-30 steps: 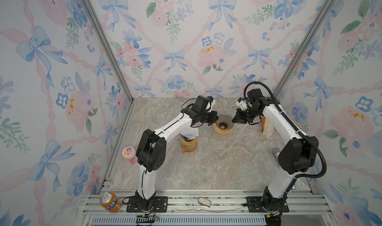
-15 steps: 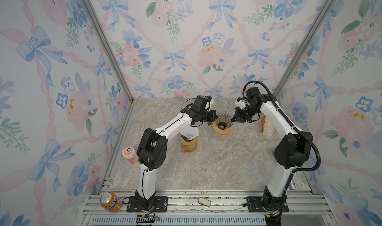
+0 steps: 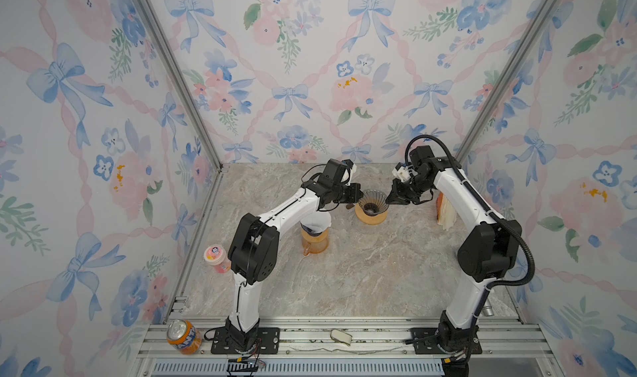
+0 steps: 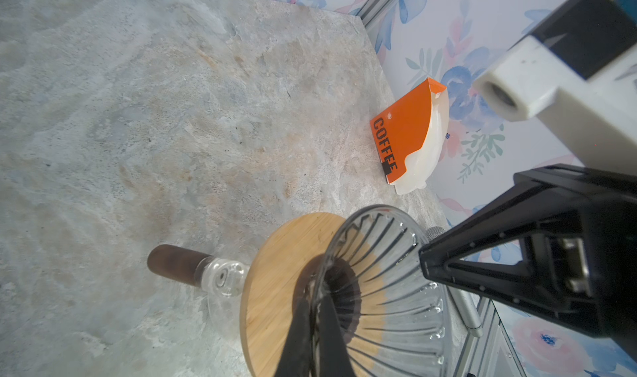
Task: Place the coffee filter in the dripper
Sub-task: 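Hold the dripper rim with the left gripper while the right gripper opens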
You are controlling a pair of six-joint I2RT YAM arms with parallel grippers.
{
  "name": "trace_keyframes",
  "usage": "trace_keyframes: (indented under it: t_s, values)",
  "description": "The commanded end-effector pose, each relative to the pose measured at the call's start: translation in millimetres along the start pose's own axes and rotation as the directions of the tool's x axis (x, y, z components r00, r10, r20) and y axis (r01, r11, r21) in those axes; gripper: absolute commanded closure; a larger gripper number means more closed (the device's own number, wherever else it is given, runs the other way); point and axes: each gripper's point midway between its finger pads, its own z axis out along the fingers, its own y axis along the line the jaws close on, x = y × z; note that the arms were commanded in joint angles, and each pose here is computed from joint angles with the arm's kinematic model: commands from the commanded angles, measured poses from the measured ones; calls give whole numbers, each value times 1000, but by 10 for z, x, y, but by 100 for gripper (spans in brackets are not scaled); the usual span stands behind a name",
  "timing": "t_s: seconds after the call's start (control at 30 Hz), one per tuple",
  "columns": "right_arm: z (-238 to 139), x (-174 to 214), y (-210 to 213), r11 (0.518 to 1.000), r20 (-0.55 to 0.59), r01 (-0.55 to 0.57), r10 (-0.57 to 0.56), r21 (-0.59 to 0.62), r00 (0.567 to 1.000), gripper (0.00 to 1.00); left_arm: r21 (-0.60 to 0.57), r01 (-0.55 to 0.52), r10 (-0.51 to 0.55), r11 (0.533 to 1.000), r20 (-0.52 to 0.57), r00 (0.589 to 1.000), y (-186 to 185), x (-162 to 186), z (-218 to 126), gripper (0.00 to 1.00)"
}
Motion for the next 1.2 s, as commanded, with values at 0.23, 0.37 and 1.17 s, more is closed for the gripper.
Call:
trace_keyframes:
  t_s: [0.23, 0.37, 1.17]
  values:
    - [16, -74, -211, 998, 51, -35, 32, 59, 998, 82, 2, -43, 43, 999, -115, 992, -15, 234, 2, 83]
    - [-45, -101, -186, 998, 81, -20, 15, 61, 997, 79, 13, -54, 55, 998, -92, 994, -83, 142, -44, 74]
    - [-794, -178, 50, 974, 350, 172, -215, 150, 912, 68, 42, -162, 159, 986, 57, 986, -468, -328, -502, 40]
